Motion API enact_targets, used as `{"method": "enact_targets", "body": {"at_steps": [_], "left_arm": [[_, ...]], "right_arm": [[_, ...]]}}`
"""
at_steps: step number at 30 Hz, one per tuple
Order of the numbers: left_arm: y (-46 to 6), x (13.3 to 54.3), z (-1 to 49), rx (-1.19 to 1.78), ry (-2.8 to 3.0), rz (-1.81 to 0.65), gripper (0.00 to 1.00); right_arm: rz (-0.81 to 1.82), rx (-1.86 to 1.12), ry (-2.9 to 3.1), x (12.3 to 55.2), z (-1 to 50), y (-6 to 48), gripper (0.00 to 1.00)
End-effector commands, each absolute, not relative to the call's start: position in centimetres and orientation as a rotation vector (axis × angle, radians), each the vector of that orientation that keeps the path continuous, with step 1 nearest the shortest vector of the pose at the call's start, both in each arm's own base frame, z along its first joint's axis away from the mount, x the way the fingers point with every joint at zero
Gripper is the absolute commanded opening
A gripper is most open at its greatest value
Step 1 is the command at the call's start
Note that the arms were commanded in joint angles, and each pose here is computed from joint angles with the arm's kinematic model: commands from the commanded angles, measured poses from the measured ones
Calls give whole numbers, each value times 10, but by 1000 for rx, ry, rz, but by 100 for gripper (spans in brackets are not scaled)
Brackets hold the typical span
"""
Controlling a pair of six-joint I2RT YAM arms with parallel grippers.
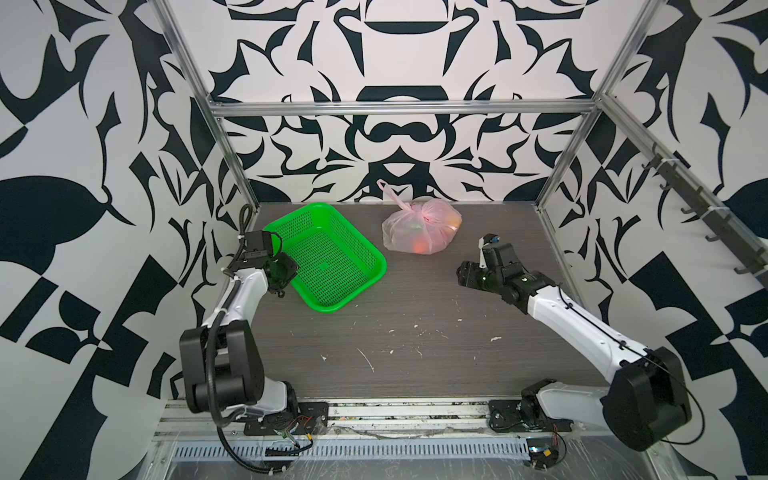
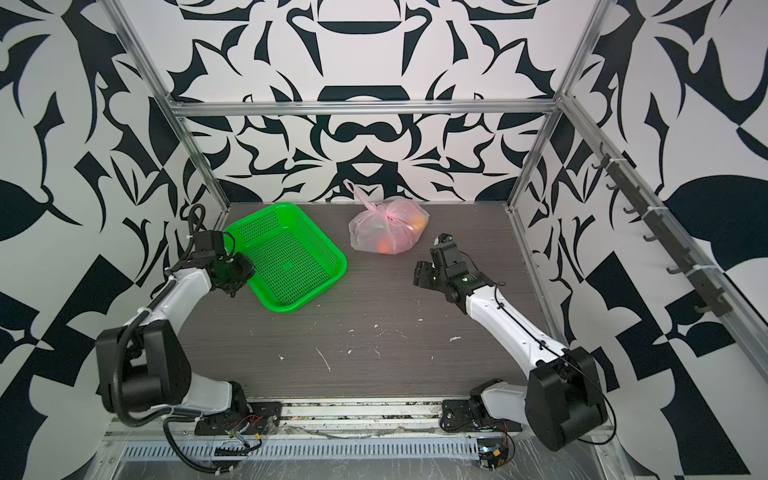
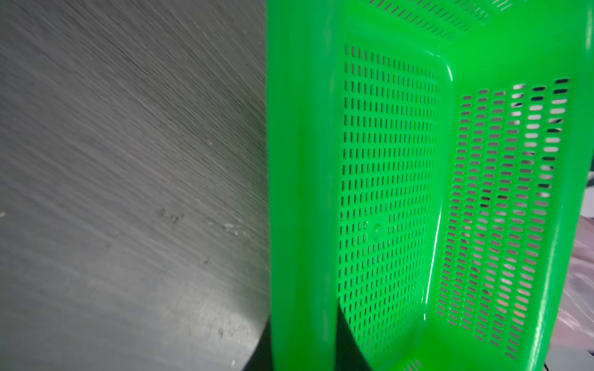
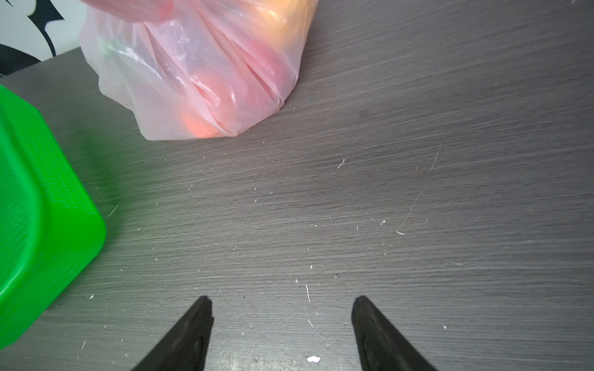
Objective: Untie the knot of the plastic bag and take out the fruit
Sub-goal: Pick up the basket from the top-left of the table.
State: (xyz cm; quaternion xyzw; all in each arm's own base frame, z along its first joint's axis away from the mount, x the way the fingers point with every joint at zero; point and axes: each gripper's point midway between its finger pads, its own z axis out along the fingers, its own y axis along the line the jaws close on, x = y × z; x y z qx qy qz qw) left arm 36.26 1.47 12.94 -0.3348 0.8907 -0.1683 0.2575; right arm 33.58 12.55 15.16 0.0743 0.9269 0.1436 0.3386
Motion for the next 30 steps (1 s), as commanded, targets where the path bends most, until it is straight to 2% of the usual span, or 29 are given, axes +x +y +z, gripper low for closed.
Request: {"method": "enact_targets", "body": {"at_steps": [1, 11, 20, 30], "left_arm": [[-8, 345, 161, -771, 2409, -593, 0], [-68, 294, 215, -557, 2365, -941, 0], [-174, 270, 219, -235, 2518, -851, 0], [-287, 261, 192, -79, 2592, -809, 0]], "right_arm": [[400, 199, 2369, 341, 163, 130, 73], [255, 251, 2327, 341, 186, 102, 76], [75, 442, 2266, 339, 213, 18, 77], [17, 558, 2295, 327, 214, -32, 81]]}}
